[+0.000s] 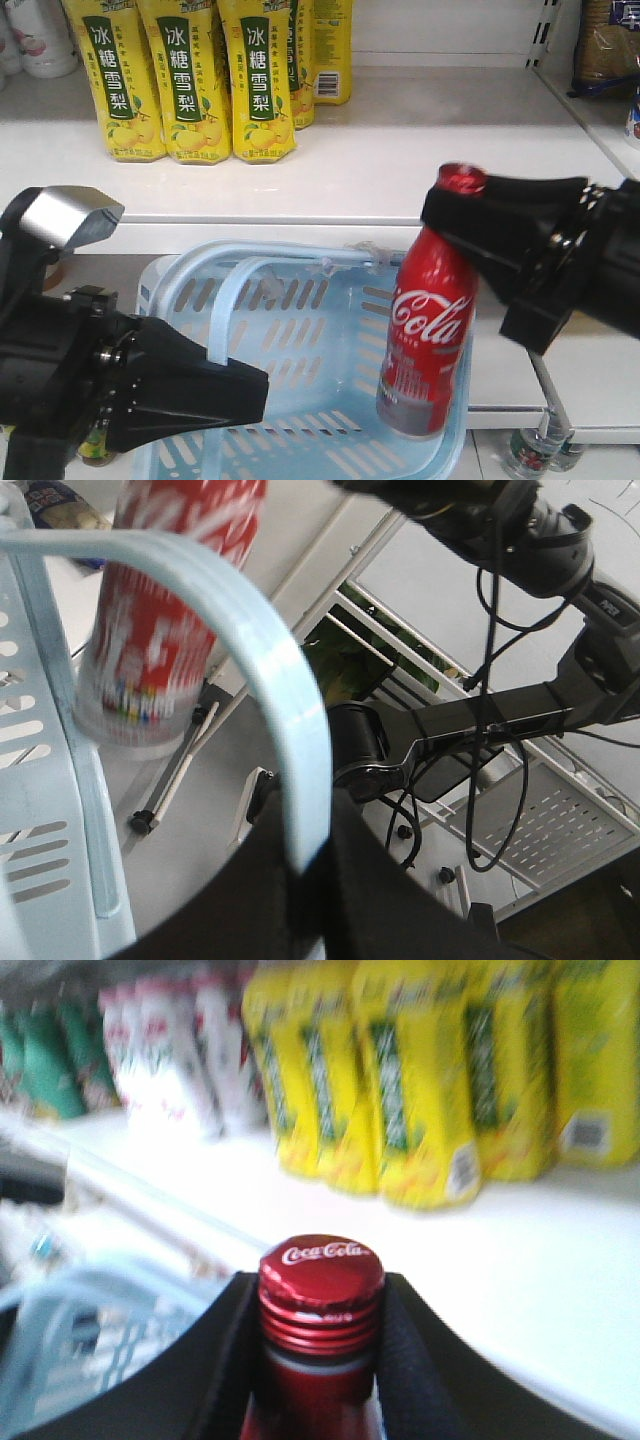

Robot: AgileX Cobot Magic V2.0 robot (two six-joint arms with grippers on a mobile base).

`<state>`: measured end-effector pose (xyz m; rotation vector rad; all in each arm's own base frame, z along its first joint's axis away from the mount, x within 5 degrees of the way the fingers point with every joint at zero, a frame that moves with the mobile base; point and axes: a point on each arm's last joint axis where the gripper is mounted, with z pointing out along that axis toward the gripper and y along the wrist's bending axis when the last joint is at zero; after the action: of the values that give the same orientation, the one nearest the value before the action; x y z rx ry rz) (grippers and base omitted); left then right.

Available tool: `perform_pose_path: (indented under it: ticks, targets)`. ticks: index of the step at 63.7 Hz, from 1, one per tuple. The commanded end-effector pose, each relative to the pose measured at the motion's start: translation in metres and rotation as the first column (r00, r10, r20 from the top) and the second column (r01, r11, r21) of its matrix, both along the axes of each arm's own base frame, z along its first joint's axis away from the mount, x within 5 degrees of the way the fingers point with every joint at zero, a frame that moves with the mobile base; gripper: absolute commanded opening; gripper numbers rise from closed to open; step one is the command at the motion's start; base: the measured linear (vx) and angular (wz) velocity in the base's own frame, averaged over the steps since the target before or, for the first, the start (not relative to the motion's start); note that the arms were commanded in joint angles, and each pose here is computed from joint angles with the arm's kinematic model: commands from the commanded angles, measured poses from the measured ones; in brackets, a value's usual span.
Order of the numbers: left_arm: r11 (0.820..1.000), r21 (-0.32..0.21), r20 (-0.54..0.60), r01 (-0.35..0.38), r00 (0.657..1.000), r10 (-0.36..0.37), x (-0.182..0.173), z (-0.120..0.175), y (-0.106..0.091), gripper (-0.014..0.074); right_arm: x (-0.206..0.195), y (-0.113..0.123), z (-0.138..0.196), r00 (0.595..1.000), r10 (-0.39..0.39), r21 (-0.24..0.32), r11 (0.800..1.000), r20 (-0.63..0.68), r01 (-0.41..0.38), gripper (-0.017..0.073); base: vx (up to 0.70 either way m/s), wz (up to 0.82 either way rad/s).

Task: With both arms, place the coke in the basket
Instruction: 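Lift the bottle off the shelf and carry it over the basket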

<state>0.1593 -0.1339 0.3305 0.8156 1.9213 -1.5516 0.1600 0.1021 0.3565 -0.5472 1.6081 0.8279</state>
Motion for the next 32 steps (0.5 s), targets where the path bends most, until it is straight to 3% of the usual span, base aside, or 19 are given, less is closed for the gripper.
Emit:
perform_pose_path:
  ticks: [1,15,32]
  targets:
    - [0.990,-0.128,0.017,0.052,0.999,-0.050,-0.009,0.022,-0.001,-0.0006,0.003,0.007,0.001,0.996,0.074,-0.012,0.997,-0.046,-0.075,-0.0003,0.00,0.00]
    - [0.990,-0.128,0.017,0.052,0.999,-0.050,-0.009,0.022,-0.001,-0.0006,0.025,0.017,-0.029,0.984,0.135,-0.148,0.977,-0.115,-0.152,-0.0003,0.00,0.00]
    - [0.990,-0.128,0.017,0.052,0.999,-0.050,-0.009,0.022,-0.001,-0.0006,0.040,0.023,-0.046,0.979,0.163,-0.204,0.961,-0.124,-0.186,-0.0003,0.00,0.00]
